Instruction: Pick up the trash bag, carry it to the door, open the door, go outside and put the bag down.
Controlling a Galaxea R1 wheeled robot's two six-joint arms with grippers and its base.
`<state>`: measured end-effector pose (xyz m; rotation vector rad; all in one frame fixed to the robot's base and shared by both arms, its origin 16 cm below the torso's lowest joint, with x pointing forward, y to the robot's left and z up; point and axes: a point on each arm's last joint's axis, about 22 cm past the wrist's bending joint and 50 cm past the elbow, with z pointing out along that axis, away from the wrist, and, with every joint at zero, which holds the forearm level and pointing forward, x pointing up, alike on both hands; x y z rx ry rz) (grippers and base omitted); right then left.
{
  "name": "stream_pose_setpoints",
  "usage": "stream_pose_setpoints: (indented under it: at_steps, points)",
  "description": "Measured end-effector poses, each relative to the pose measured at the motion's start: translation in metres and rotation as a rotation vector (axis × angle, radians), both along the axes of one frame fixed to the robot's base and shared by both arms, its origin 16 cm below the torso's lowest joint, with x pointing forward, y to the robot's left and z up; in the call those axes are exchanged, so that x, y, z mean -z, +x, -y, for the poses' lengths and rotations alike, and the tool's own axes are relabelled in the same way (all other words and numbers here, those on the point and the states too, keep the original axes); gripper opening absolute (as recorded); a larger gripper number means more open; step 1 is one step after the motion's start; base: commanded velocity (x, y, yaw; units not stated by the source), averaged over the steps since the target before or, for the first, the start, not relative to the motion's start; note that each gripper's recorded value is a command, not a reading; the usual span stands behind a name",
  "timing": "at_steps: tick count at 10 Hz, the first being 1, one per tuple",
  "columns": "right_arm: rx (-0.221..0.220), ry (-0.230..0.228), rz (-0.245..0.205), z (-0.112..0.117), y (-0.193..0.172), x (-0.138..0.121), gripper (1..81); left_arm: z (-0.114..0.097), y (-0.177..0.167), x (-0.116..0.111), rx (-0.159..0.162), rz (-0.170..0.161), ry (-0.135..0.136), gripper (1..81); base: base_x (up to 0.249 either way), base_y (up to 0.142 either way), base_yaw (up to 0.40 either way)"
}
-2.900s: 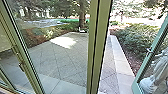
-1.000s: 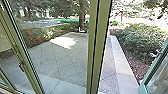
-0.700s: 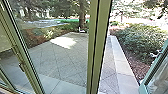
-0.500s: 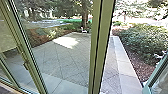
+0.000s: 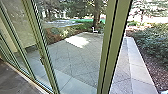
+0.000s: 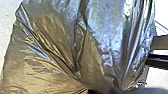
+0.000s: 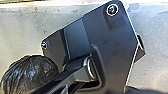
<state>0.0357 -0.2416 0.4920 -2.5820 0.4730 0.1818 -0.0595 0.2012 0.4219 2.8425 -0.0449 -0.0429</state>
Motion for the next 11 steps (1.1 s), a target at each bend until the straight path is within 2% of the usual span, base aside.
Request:
stream_pose_setpoints:
  at_steps: [2,4,5,6,8,9,11]
  points:
    - [0.003,-0.025,-0.002,-0.006,-0.004,0.014,81.1,-0.001,0.003,0.001,-0.001,0.002,0.005,1.0,0.0,0.0,0.0]
    - [0.0,-0.055,-0.033,-0.02,-0.028,0.032,81.1,-0.007,0.024,0.004,0.0,0.027,0.019,1.0,0.0,0.0,0.0]
    - [0.001,-0.086,-0.031,-0.018,-0.028,0.041,81.1,-0.008,0.028,0.004,0.001,0.035,0.021,1.0,0.0,0.0,0.0]
    - [0.004,-0.113,-0.01,-0.022,-0.021,0.05,81.1,-0.008,0.03,0.004,0.0,0.041,0.021,1.0,0.0,0.0,0.0]
    - [-0.001,-0.1,0.015,-0.062,-0.018,0.055,81.1,-0.008,0.038,0.004,0.001,0.063,0.021,1.0,0.0,0.0,0.0]
    - [-0.008,-0.089,0.017,-0.081,-0.029,0.056,81.1,-0.008,0.041,0.004,0.0,0.069,0.021,1.0,0.0,0.0,0.0]
    - [-0.02,-0.102,0.013,-0.079,-0.041,0.059,81.1,-0.009,0.041,0.004,0.0,0.069,0.023,1.0,0.0,0.0,0.0]
